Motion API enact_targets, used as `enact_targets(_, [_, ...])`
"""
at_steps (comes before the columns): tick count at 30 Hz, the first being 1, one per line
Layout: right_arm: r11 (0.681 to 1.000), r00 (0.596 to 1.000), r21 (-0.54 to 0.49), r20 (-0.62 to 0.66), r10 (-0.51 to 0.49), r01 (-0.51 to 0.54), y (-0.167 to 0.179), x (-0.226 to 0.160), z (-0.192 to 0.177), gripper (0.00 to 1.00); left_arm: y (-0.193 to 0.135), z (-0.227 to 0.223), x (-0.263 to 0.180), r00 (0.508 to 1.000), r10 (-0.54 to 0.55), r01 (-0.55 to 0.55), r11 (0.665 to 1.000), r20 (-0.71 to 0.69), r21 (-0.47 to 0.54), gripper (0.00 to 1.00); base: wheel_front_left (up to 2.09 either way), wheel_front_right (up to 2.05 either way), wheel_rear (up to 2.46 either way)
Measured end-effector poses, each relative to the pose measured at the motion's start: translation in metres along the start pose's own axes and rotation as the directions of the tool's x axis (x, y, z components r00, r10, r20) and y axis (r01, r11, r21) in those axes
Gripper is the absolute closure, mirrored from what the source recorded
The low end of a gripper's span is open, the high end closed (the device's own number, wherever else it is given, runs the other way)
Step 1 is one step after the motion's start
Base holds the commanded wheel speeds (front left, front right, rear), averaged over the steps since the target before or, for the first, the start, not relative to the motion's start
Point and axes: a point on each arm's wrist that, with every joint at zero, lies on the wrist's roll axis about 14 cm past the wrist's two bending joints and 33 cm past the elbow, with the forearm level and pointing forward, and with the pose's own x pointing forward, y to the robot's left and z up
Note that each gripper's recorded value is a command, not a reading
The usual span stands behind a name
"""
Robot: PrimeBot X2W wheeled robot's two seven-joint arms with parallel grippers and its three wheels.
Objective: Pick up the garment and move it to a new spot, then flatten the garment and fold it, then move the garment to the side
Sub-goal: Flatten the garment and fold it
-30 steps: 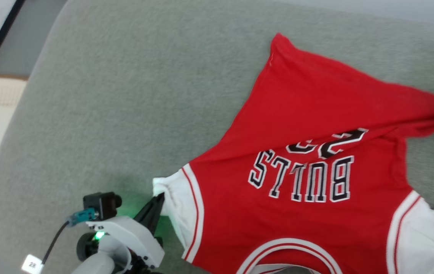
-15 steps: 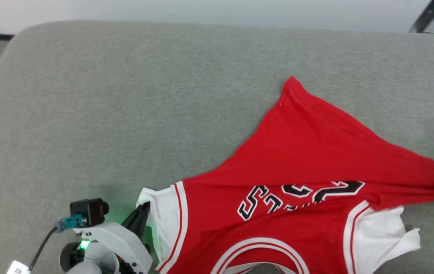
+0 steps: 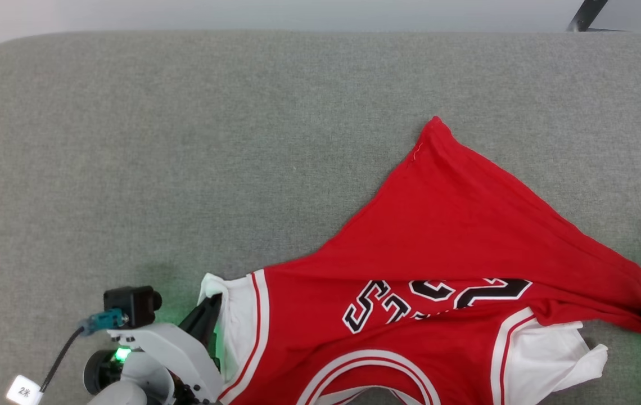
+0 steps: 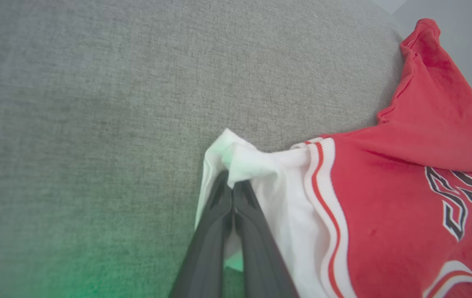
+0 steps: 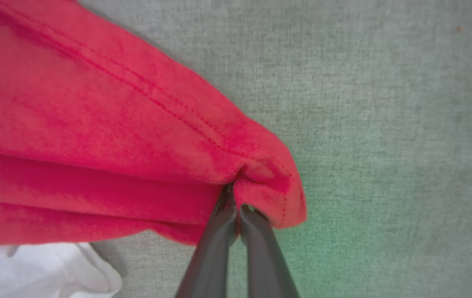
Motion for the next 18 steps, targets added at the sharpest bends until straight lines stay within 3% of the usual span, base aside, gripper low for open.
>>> enact_targets(6, [1.0,0.998,0.004,-0.06,-0.021,0.021,0.002,0.006,-0.006,0.97,-0.001,0.0,-0.003,1.0,0.003,-0.003,1.0,-0.002,0.01,1.0,0.0,0.0,0.0])
enact_targets(7, [1.0,0.998,0.004,-0.065,-0.024,0.024,0.002,0.006,-0.007,0.74,0.0,0.0,-0.004,1.0,0.005,-0.005,1.0,-0.001,0.011,1.0,0.0,0.0,0.0])
enact_targets(8, [1.0,0.997,0.002,-0.072,-0.026,0.026,0.002,0.006,-0.007,0.03,-0.001,0.0,-0.005,1.0,0.005,-0.005,1.0,0.001,0.012,1.0,0.0,0.0,0.0])
enact_targets(18, [0.996,0.991,-0.049,-0.109,-0.081,0.076,-0.005,-0.015,-0.001,0.0,0.001,0.001,-0.022,1.0,0.018,-0.018,1.0,0.019,0.007,1.0,0.0,0.0,0.0])
